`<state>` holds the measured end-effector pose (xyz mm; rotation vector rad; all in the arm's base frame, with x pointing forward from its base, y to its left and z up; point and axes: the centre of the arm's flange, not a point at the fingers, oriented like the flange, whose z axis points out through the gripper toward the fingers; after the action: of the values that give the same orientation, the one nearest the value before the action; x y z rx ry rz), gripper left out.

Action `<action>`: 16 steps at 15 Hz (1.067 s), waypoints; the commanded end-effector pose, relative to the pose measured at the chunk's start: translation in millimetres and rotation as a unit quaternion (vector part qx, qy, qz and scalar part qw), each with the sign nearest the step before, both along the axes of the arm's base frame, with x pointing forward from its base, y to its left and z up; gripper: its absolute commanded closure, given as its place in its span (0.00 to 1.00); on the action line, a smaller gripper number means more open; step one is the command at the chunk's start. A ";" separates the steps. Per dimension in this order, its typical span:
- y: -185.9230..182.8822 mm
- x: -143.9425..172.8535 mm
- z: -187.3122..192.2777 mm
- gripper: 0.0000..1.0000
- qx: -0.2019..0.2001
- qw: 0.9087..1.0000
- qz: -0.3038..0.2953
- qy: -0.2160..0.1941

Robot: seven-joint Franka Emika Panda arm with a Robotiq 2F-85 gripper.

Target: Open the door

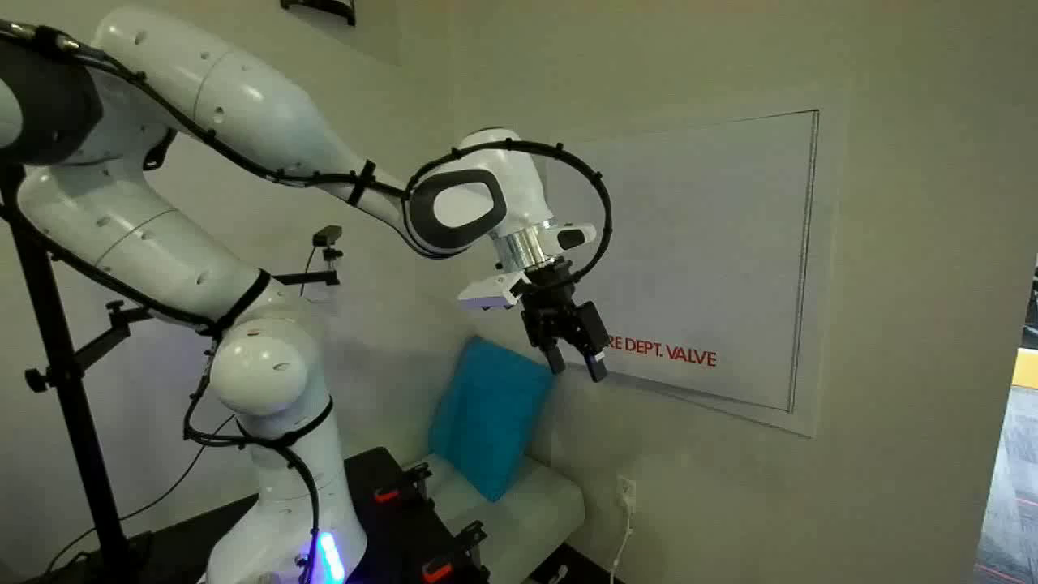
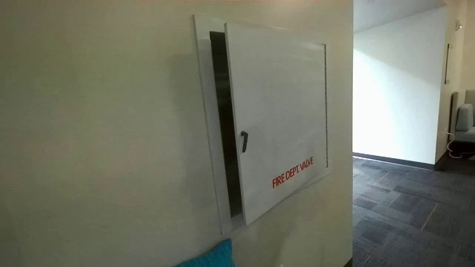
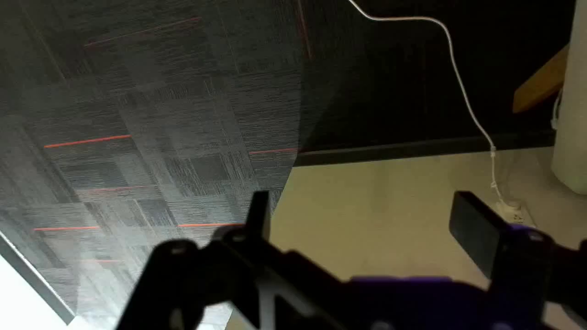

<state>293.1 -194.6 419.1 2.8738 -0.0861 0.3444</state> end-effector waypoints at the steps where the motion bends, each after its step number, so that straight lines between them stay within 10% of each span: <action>1: 0.9 -0.6 -3.2 0.00 0.002 1.000 0.000 0.003; 6: 5.3 2.4 -6.4 0.00 0.006 1.000 0.008 0.002; 16: 144.8 93.0 32.1 0.00 0.044 0.981 0.097 -0.162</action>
<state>358.4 -85.2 447.7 2.9110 0.1406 0.7262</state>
